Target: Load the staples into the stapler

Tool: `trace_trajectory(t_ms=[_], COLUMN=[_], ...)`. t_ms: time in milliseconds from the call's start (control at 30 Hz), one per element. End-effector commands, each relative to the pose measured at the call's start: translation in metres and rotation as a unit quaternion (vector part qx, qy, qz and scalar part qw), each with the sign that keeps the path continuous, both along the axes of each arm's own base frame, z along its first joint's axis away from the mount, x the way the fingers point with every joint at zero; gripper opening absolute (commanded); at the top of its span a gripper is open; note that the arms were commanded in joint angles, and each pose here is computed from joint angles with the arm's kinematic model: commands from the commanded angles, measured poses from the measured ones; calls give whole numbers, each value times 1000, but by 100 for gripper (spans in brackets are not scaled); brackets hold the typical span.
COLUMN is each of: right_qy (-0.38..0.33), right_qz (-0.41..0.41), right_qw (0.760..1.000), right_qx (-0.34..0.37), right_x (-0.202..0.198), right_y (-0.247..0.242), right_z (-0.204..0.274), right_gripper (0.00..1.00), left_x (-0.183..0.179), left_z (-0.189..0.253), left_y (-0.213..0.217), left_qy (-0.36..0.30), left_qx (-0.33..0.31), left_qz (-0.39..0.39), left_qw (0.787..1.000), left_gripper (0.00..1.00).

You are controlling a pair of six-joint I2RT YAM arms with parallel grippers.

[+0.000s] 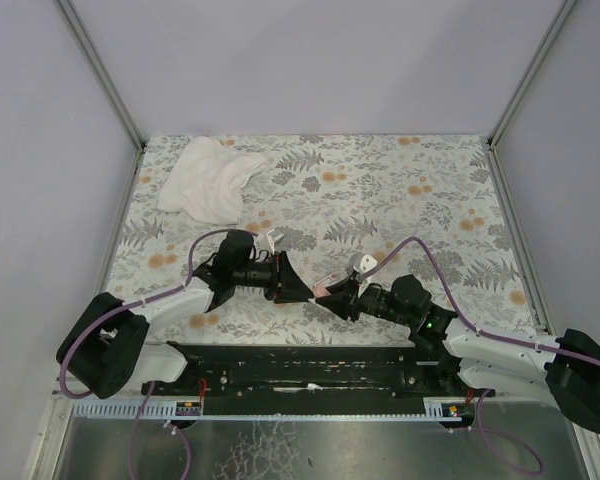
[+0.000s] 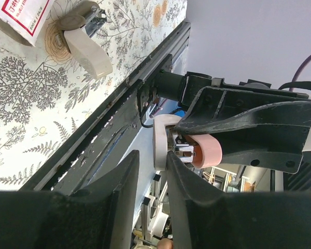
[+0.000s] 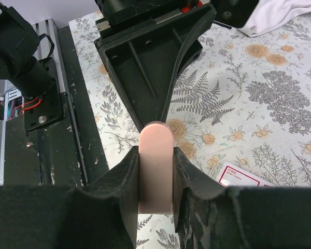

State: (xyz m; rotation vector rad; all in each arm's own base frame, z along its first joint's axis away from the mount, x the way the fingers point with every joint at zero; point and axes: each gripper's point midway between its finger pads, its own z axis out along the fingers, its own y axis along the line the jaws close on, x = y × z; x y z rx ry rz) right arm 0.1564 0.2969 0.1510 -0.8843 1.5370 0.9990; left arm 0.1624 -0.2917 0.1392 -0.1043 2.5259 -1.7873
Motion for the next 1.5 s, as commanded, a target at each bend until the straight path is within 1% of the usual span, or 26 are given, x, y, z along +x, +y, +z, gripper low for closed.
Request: trace_trajectory(t_ms=[0,233,333,400,467,500,533,600,633,667,700,733,833,867,933,967,1067,1133,1200,1333,1467], right_qy=[-46,-48,-48,-47,-45,-44,-43,-40,-38,-34,-30,-23,5,17,46,63,110,134,160,198,207], right_qz=[12,11,11,9,3,-2,-10,-30,-41,-55,-71,-90,-134,-148,-168,-178,-210,-220,-234,-272,-314], right_qw=[995,995,995,995,996,996,996,995,994,994,993,991,987,985,982,980,971,966,958,942,925], right_qx=[85,85,85,84,82,82,84,86,89,90,92,91,85,82,70,61,42,40,35,4,-46], right_x=[-1,-1,-1,0,1,3,4,9,11,14,18,22,31,35,39,41,50,53,58,70,83], right_y=[9,9,9,8,7,6,4,-1,-4,-7,-11,-15,-25,-28,-30,-29,-27,-23,-19,-13,-16], right_z=[51,51,51,49,47,46,46,45,45,43,43,41,39,40,41,42,54,59,60,52,36], right_gripper=[0,0,0,0,1,2,5,13,19,29,43,53,76,80,93,97,98,98,96,88,82], left_x=[-12,-15,-16,-15,-14,-12,-10,-3,-2,3,7,12,29,36,51,59,81,91,97,101,100], left_z=[24,23,25,29,29,29,29,29,28,29,28,28,33,33,36,38,39,37,34,30,26], left_y=[-16,-20,-22,-24,-25,-24,-24,-22,-21,-20,-19,-17,-13,-11,-5,0,18,29,35,37,38], left_qy=[-25,-21,-20,-22,-21,-20,-17,-18,-19,-26,-33,-42,-76,-88,-120,-139,-174,-180,-177,-176,-174], left_qx=[-54,-54,-58,-64,-64,-64,-61,-59,-57,-55,-49,-42,-27,-15,11,28,88,123,148,170,180], left_qz=[-41,-47,-48,-46,-39,-32,-20,11,23,38,50,64,108,128,165,184,241,273,292,303,305], left_qw=[997,997,997,997,997,997,998,998,998,997,997,996,991,988,979,973,951,937,928,921,919], left_gripper=[27,29,27,19,9,3,0,0,0,0,0,0,0,0,0,0,0,0,0,0,0])
